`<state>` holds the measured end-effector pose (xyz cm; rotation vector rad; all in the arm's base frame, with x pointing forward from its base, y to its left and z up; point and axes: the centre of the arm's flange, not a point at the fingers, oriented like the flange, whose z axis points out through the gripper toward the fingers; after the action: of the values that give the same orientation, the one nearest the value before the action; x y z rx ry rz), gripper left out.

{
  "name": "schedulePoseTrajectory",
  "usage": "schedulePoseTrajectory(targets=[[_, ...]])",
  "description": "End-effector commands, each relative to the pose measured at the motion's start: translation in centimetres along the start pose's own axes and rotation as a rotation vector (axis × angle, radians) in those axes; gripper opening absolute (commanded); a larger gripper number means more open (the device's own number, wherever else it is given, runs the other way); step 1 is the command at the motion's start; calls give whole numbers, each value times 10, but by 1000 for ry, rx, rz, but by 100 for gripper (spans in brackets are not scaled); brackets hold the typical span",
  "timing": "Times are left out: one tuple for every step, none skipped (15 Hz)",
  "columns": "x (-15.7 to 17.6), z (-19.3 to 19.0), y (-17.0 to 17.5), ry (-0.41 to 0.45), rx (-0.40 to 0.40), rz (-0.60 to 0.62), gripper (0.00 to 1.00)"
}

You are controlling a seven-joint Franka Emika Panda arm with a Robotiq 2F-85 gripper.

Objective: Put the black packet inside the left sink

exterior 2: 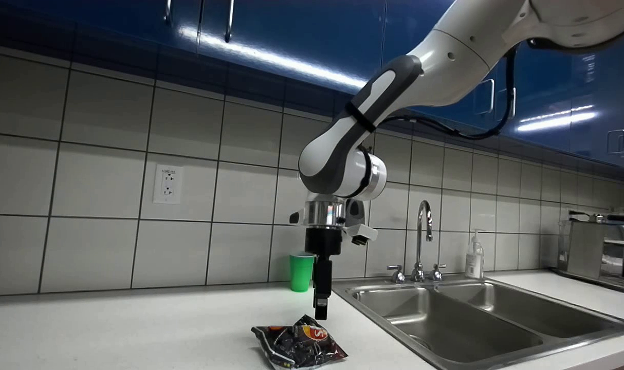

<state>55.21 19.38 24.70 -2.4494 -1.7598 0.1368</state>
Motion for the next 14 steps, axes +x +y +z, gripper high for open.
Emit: schedulePoseTrajectory(targets=[[7,0,8,12,6,-43,100],[8,2,6,14,13,-44,100],[7,3,4,13,13,-46,100],[8,4,3,13,16,-49,100],[9,5,2,11,15,-51,100],[11,5,2,10,14,-53,100],[12,6,1,6,13,-54,100],[12,7,0,4,14,-56,100],[12,9,0,2,13,-57,100],[12,10,-1,0,14,-57,100],[13,11,-1,0,16,-57,100],[13,13,0,-2,17,-56,100],[14,15,0,-4,20,-55,100],[15,15,-1,-3,21,-56,100]])
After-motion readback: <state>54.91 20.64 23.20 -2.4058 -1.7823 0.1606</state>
